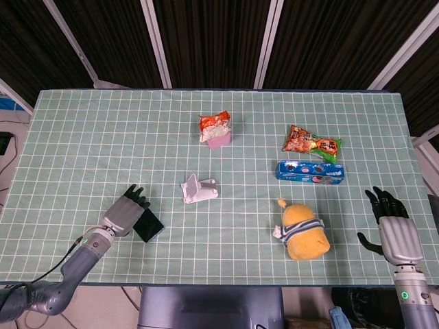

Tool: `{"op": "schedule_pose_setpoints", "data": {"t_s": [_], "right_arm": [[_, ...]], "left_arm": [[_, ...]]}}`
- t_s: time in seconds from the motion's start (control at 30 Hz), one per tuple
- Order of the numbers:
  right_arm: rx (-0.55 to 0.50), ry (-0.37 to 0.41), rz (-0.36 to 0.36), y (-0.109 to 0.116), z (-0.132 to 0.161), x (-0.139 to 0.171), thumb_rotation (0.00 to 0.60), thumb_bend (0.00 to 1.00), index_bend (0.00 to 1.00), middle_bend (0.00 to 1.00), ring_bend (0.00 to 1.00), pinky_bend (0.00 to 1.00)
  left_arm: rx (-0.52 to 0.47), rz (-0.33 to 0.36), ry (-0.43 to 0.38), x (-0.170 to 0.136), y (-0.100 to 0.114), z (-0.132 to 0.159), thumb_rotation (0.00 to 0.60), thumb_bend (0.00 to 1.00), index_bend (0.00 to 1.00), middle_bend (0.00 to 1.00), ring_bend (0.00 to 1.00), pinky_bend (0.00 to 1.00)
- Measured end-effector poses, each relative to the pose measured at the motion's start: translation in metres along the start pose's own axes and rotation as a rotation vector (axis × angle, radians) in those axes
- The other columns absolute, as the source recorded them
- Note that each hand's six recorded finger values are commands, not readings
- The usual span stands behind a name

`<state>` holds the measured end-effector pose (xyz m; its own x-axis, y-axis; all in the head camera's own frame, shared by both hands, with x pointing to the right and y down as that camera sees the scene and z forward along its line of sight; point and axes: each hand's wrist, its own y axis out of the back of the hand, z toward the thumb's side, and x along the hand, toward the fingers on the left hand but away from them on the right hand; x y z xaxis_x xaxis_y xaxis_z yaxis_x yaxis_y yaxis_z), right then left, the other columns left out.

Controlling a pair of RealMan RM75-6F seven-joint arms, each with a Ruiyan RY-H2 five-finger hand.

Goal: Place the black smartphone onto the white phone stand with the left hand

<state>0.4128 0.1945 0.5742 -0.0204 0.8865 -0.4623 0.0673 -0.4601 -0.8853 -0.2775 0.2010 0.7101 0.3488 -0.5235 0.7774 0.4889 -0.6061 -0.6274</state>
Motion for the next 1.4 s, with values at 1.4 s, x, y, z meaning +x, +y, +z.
{"op": "schedule_pose_setpoints", "data": {"t_s": [1.4], "right_arm": [[-0.001, 0.0, -0.001, 0.0002, 0.0, 0.0001, 0.6, 0.37, 0.02, 0.0, 0.0, 0.14]], "left_arm": [[-0.065, 0.036, 0.002, 0.0038, 0.0084, 0.0042, 0.6, 0.49, 0.6, 0.61, 0.12, 0.0]]}}
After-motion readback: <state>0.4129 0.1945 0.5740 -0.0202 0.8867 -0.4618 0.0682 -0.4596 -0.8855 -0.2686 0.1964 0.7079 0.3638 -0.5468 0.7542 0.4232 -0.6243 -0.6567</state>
